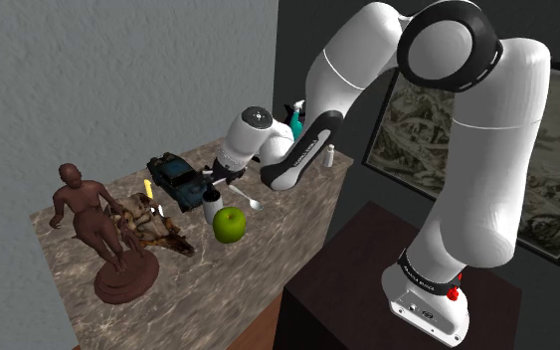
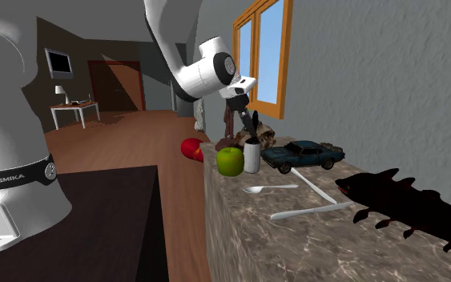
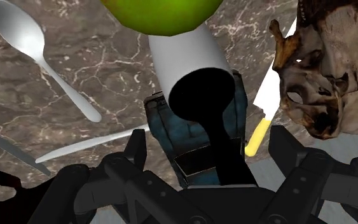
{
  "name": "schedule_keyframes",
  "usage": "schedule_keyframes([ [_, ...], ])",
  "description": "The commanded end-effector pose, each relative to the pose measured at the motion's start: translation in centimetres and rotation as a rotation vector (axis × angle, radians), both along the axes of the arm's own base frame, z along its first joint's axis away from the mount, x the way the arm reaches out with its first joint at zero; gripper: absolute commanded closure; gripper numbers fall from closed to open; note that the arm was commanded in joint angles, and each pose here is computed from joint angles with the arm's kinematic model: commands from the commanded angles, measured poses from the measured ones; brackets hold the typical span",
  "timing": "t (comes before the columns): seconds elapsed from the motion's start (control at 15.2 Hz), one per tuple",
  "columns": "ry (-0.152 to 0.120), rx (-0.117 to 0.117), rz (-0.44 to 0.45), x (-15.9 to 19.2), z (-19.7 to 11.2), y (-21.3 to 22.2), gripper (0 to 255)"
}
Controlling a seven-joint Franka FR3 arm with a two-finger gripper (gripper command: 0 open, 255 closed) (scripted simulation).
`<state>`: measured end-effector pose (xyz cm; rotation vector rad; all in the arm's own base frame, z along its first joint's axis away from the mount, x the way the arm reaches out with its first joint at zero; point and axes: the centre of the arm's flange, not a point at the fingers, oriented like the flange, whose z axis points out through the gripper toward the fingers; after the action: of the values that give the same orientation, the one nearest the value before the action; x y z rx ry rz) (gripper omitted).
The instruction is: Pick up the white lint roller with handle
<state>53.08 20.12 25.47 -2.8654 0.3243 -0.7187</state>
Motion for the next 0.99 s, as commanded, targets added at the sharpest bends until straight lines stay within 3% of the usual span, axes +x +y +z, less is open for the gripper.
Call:
schedule_keyframes([
  [0.0, -0.013, 0.0, -0.001, 0.6, -1.2, 0.7, 0],
  [0.53, -0.013, 0.0, -0.001, 0.6, -4.7, 0.7, 0],
  [0.59, -0.013, 0.0, -0.001, 0.5, -4.8, 0.7, 255],
  [0.92, -0.013, 0.0, -0.001, 0.6, -4.8, 0.7, 255],
])
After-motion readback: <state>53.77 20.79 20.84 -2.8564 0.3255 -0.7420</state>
